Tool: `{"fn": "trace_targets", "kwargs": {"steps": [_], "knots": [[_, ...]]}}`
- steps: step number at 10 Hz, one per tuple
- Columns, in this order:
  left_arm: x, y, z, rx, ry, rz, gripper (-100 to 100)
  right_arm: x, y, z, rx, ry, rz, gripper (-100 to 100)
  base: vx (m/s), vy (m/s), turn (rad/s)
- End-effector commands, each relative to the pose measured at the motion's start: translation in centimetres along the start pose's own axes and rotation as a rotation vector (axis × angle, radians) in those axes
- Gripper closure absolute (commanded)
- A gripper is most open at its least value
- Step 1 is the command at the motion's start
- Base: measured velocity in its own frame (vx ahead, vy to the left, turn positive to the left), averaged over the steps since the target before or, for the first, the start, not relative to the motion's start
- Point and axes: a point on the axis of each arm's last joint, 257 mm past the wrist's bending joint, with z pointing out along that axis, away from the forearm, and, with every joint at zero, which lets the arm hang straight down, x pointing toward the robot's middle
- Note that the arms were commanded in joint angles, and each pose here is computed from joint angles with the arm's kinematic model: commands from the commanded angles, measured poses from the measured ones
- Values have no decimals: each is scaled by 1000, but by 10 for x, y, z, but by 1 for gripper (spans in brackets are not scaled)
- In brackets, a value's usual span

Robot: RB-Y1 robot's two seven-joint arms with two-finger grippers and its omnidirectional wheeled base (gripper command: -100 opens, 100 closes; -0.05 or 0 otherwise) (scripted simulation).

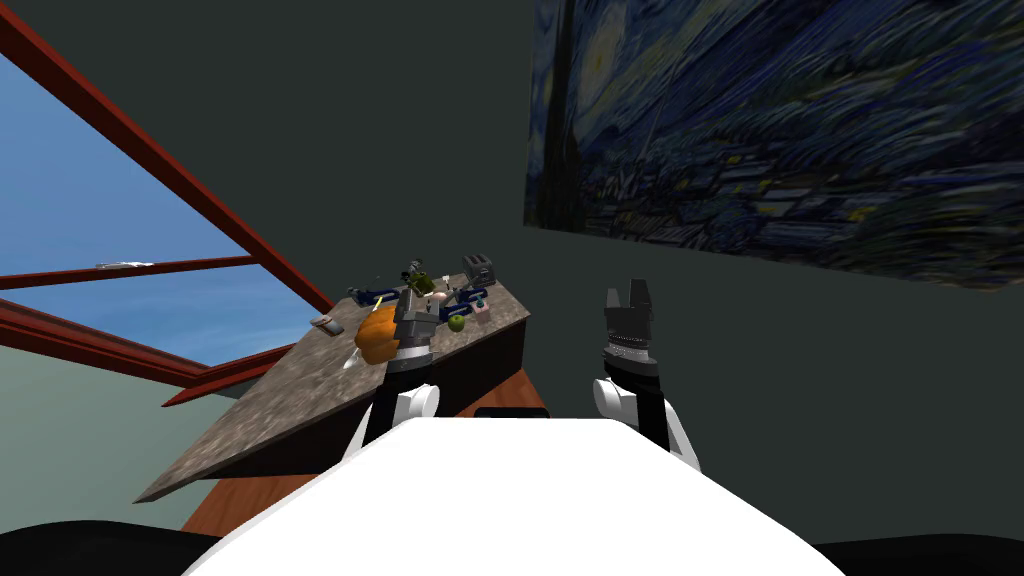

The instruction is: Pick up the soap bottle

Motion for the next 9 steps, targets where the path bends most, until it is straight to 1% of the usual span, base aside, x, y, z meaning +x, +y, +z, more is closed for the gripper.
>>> {"fn": "trace_targets", "kwargs": {"steps": [1, 4, 6, 7, 8, 9], "knots": [[5, 4, 4, -11, 29, 2, -100, 0, 0, 0, 0, 0, 0, 0, -23, 14, 23], [19, 21, 21, -48, 96, -8, -100, 0, 0, 0, 0, 0, 0, 0, -75, 51, 40], [25, 41, 32, -98, 129, -18, -100, 0, 0, 0, 0, 0, 0, 0, -120, 60, 51], [29, 37, 38, -83, 136, -22, -100, 0, 0, 0, 0, 0, 0, 0, -85, 38, 18], [32, 50, 45, -114, 148, -28, -100, 0, 0, 0, 0, 0, 0, 0, -105, 33, 45], [35, 46, 48, -103, 153, -31, -100, 0, 0, 0, 0, 0, 0, 0, -80, 25, 21]]}}
